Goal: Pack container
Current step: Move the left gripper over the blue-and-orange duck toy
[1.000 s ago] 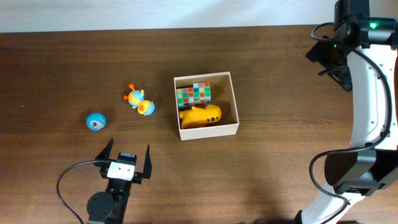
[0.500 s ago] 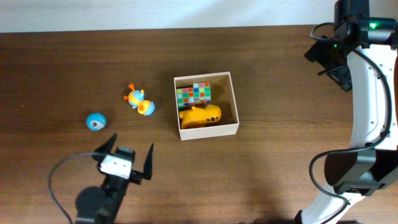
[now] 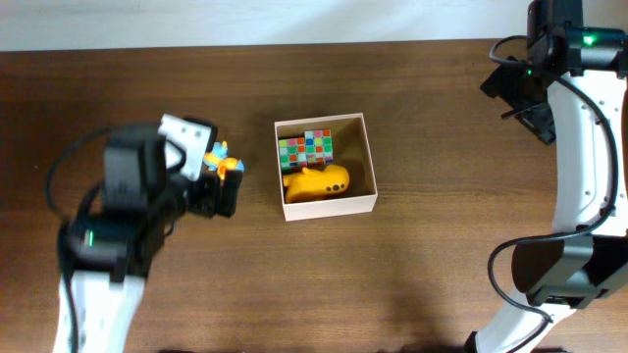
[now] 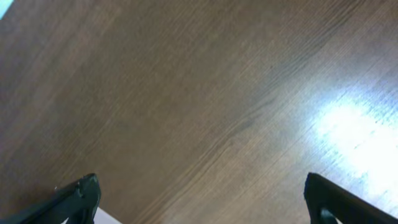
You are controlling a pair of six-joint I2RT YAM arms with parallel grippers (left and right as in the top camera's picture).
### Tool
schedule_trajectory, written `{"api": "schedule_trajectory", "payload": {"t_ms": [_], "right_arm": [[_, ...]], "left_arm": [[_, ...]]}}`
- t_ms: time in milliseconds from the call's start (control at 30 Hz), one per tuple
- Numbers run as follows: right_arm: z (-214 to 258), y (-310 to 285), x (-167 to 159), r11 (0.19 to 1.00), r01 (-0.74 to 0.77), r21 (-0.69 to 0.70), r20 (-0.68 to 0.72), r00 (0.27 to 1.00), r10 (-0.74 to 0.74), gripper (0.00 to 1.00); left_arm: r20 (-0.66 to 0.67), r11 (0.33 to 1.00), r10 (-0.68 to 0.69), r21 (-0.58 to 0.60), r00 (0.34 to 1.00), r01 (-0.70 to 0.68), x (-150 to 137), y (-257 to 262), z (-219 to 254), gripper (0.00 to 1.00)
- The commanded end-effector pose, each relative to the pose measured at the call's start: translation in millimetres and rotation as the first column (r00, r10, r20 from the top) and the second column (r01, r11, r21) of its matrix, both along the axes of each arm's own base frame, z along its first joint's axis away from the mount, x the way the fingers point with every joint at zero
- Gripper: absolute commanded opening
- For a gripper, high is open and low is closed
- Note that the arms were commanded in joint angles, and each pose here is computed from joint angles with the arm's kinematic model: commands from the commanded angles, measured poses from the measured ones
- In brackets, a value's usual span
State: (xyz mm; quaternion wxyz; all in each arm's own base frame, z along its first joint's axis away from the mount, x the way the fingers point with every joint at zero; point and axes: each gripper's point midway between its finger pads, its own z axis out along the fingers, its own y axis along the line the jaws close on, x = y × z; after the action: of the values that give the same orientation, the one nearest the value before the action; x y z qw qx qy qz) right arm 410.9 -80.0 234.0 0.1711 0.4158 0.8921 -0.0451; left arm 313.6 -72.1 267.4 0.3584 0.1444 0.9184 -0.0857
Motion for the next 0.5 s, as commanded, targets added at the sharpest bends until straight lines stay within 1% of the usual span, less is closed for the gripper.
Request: {"api": "schedule_trajectory", "payload": {"t_ms": [0,167,267,400,433,467], "right_arm": [[6,-2,0,1.000,0.009,-0.003,0.019,1.000,-0.009,0.99],[6,-2,0,1.000,0.009,-0.003,0.019,1.000,-0.009,0.99],[6,-3,0,1.000,0.010,-0.003,0.019,1.000,-0.009,0.99],[6,-2,0,1.000,0.009,-0.003,0.019,1.000,-0.009,0.99],[6,-2,0,1.000,0.009,-0.003,0.019,1.000,-0.009,0.99],[6,-2,0,1.000,0.009,-0.003,0.019,1.000,-0.009,0.99]], "left_arm": [[-0.079,0.992,-0.084,-0.101,0.993,0.076,10,-23,2,0.99],[-0.193,0.993,-0.086,-0.101,0.977,0.068,26,-26,-32,0.99],[-0.247,0.993,-0.084,-0.096,0.965,0.062,28,-26,-47,0.99],[-0.266,0.996,-0.071,-0.080,0.961,0.051,35,-24,-57,0.99],[-0.271,0.997,-0.036,-0.070,0.962,0.018,38,-20,-59,0.99],[-0.278,0.996,0.049,-0.057,0.959,-0.067,42,-12,-60,0.99]]}}
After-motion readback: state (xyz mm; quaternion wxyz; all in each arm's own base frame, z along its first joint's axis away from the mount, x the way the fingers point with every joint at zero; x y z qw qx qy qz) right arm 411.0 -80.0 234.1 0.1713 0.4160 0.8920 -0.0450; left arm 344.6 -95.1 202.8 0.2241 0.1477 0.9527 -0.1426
